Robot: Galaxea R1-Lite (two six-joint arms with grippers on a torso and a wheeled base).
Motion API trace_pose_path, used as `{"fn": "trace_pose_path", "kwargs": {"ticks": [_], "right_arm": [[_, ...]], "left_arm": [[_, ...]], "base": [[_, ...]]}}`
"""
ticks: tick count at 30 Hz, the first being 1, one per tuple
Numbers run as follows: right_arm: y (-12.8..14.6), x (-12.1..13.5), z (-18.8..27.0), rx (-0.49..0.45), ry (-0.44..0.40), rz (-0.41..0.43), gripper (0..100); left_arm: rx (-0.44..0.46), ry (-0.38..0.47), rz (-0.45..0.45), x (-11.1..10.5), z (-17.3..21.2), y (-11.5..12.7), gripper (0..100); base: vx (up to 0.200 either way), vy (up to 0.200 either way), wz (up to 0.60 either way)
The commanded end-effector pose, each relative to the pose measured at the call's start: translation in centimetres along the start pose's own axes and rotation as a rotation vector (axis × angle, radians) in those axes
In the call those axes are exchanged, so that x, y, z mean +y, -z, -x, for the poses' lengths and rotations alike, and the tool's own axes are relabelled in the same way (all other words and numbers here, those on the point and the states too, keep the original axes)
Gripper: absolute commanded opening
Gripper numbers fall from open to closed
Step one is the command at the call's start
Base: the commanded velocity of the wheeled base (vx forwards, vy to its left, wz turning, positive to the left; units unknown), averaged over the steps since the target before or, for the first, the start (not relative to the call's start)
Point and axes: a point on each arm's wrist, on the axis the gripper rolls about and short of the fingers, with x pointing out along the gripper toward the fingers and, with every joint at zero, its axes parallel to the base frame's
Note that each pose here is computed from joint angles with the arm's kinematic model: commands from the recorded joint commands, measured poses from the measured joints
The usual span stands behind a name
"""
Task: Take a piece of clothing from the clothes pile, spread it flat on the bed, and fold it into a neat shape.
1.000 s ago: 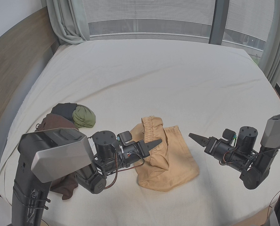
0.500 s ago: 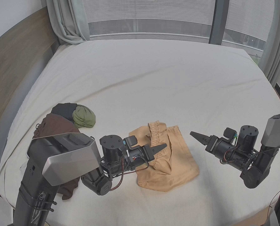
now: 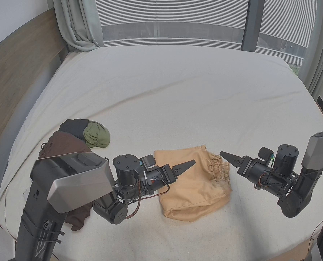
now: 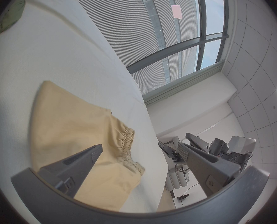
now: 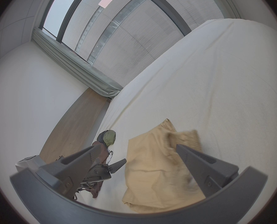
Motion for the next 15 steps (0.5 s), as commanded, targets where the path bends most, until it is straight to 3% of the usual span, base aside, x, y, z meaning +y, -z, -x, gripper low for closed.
{"fn": "trace_pose_path", "kwargs": {"ticks": [1,15], "right_arm": [[-0.1,0.3,0.1,-0.004,-0.007,0.002,100],[0.2,0.5,0.2,0.006,-0.012,0.004,100]], "left_arm": [[-0.019,-0.005,-0.005,-0.6,0.9,-1.0,100],[-0.092,-0.025,-0.045,-3.6,6.7,-4.6,100]], "base": [[0.000,0.000,0.00],[0.000,0.000,0.00]]}}
